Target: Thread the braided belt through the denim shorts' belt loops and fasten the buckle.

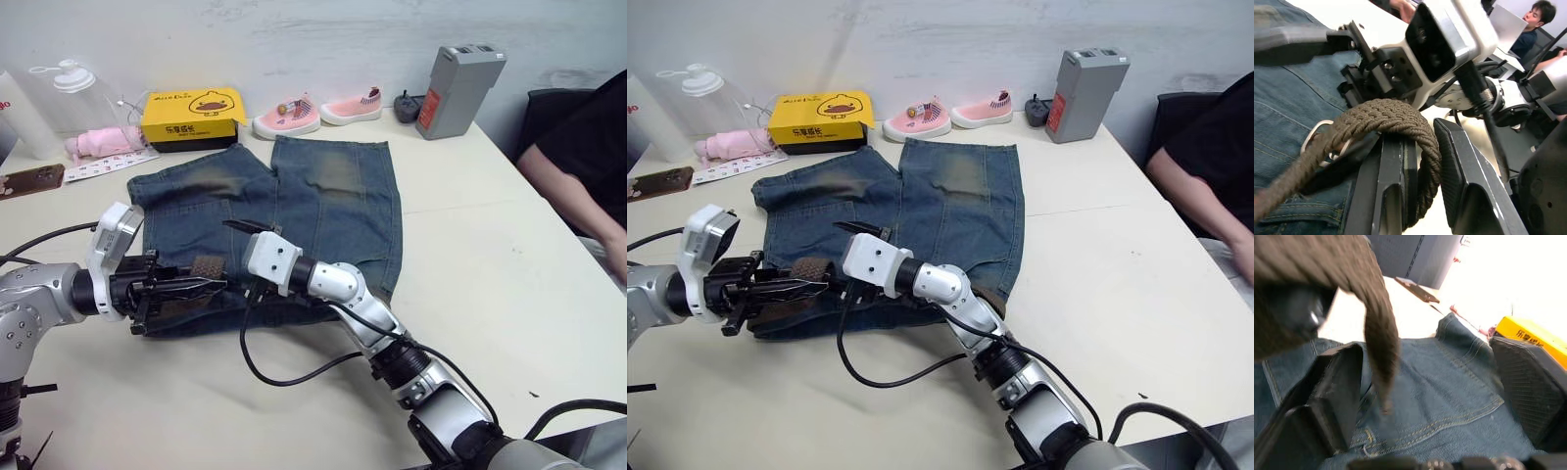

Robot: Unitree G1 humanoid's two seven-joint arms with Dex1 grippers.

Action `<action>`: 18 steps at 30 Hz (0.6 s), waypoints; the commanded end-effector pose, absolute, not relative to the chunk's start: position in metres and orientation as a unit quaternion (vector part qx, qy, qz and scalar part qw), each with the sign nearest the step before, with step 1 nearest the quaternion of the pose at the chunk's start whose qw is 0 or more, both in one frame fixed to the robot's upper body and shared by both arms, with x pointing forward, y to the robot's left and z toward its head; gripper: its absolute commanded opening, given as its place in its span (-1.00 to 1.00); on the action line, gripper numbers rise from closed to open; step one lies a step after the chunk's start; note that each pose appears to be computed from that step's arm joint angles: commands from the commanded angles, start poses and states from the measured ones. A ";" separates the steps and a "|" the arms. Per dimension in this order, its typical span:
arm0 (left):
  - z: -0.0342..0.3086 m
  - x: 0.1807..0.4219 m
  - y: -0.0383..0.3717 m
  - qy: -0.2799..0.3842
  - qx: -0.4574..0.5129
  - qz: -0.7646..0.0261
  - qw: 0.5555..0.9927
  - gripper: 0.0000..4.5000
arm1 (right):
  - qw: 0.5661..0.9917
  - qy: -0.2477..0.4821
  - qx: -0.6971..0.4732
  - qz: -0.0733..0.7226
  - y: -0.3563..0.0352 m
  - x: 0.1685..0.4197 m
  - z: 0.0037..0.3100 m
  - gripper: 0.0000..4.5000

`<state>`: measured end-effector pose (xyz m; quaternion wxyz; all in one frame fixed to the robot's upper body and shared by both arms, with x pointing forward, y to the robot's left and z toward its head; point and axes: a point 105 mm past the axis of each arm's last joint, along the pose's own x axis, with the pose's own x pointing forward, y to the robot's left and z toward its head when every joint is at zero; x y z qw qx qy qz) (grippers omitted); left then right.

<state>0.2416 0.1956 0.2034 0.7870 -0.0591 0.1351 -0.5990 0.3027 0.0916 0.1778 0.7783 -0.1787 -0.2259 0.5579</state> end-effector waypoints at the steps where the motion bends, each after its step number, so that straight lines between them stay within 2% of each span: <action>1: 0.211 0.238 0.195 0.126 -0.044 -0.609 0.782 -0.59 | 0.769 -0.254 -0.162 0.564 0.094 0.295 0.192 -0.05; 5: 0.210 0.238 0.196 0.129 -0.041 -0.609 0.782 -0.59 | 0.772 -0.253 -0.154 0.562 0.093 0.296 0.194 -0.86; 6: 0.210 0.238 0.196 0.129 -0.041 -0.609 0.782 -0.59 | 0.774 -0.252 -0.152 0.561 0.093 0.297 0.194 -0.96; 11: 0.205 0.240 0.201 0.143 -0.034 -0.598 0.788 -0.59 | 0.780 -0.252 -0.155 0.551 0.090 0.301 0.197 -0.96; 14: 0.206 0.243 0.205 0.149 -0.034 -0.588 0.794 -0.24 | 0.792 -0.252 -0.169 0.529 0.085 0.309 0.197 -1.00; 18: 0.211 0.252 0.218 0.139 -0.001 -0.551 0.823 0.46 | 0.808 -0.251 -0.217 0.487 0.074 0.323 0.197 -1.00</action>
